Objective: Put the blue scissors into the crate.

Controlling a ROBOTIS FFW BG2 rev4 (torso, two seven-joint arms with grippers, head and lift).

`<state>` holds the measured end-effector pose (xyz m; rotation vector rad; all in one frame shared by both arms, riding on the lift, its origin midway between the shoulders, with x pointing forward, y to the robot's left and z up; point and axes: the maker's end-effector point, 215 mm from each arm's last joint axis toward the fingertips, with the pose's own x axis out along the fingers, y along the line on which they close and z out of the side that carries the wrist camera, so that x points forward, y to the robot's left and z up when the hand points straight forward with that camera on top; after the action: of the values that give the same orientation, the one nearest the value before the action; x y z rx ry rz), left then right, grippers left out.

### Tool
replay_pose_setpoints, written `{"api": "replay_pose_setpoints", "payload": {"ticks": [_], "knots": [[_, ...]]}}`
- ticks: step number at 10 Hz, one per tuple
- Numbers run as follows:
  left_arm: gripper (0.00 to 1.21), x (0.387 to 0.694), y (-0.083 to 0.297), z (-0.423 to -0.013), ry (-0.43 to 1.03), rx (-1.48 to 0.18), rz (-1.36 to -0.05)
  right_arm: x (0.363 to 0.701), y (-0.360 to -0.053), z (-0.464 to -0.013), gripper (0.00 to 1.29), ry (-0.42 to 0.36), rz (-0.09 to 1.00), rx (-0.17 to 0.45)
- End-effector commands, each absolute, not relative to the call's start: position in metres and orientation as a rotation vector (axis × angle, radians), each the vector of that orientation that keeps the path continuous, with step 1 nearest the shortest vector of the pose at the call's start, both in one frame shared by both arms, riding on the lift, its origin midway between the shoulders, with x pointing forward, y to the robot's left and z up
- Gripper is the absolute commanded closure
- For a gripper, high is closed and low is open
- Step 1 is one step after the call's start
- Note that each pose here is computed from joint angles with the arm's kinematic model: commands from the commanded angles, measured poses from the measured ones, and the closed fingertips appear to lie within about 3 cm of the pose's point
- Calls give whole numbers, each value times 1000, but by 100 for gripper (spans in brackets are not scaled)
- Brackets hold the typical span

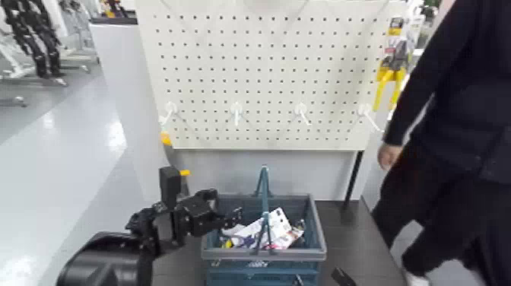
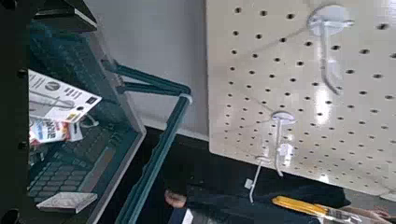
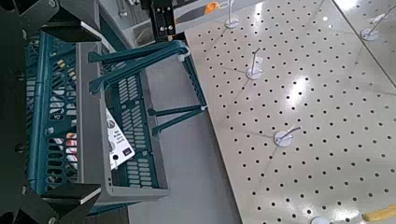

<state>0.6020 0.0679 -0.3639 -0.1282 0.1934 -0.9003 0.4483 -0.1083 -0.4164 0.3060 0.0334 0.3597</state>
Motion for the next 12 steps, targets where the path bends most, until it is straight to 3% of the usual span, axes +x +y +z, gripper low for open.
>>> {"api": "replay_pose_setpoints", "payload": {"ticks": [1,5,9,12], "knots": [[0,577,89,-356,131,-87,-780,447,-109,-417,16,34,357,307],[0,533,128,-364,94,-99,-554,446,-112,-417,16,32,357,304],[3,485,131,-375,68,-169,-396,445,-115,-417,15,30,351,303],[5,475,133,-373,46,-162,-349,444,-121,-414,15,23,326,297]]}}
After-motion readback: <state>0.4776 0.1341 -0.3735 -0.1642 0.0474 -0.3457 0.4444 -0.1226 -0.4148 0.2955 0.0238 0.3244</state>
